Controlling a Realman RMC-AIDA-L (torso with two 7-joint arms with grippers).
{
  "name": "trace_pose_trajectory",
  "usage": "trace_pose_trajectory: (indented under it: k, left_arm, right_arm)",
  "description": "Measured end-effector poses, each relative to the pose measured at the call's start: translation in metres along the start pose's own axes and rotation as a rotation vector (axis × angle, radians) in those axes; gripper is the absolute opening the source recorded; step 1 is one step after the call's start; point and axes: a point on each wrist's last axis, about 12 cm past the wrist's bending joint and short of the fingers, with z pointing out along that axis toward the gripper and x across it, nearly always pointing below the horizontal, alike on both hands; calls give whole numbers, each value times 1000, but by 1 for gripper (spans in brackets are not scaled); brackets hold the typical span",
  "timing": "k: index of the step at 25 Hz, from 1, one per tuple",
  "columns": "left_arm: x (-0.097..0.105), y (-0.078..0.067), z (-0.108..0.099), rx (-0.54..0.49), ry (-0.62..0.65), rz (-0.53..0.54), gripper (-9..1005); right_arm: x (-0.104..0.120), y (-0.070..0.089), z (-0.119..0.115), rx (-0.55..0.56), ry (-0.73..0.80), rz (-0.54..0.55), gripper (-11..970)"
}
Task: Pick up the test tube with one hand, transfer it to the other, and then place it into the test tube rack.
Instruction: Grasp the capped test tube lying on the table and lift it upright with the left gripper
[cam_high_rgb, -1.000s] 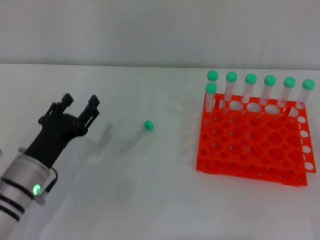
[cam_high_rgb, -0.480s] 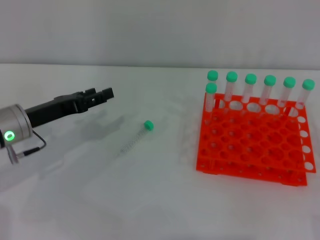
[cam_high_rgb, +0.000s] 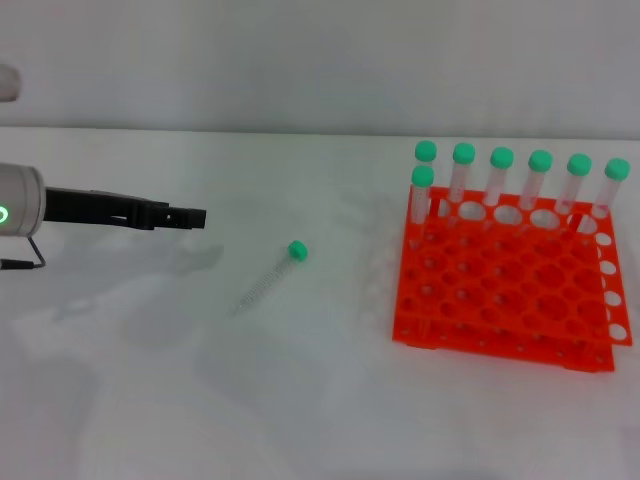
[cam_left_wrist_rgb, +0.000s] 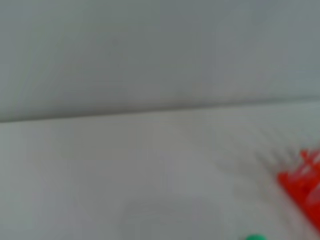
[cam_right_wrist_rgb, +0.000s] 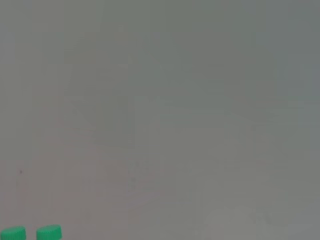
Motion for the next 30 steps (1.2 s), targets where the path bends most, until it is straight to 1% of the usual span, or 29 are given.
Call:
trace_pose_trajectory:
  k: [1,2,3,6,9,10,11,14,18,21,27,30]
  left_arm:
    - [-5,-3,1,-12,27,26,738]
    - [-12,-8,4,-15,51,53,738]
    - [-14,-10,5,-17,56,59,737]
    - [-28,-24,7,-10,108,106,735]
    - [-38,-36,7,-4,170,142,733]
    - [-40,-39,8,-12,208,148,732]
    - [-41,-41,9,-15,220,149,732]
    - [-40,-49,18,-17,289,152,730]
    - [-34,-60,31,-9,332,170,727]
    - [-30,-65,39,-18,366,174,725]
    - [-27,-65,44,-48,376,162,721]
    - [-26,-67,48,-40,379,161,720]
  right_arm:
    - [0,0,0,-1,0,0,812]
    - [0,1,1,-2,-1,0,812]
    - [0,1,1,-3,-2,0,812]
    - [-1,1,2,-5,-2,0,810]
    - [-1,2,3,-7,-4,0,809]
    - [-1,2,3,-7,-4,0,808]
    - [-1,2,3,-7,-5,0,808]
    - [-1,1,3,-6,-6,-1,806]
    - [-2,2,5,-8,-7,9,804]
    - [-3,3,7,-12,-11,24,803]
    - [-3,3,9,-15,-12,25,800]
    - [-4,3,10,-15,-14,25,799]
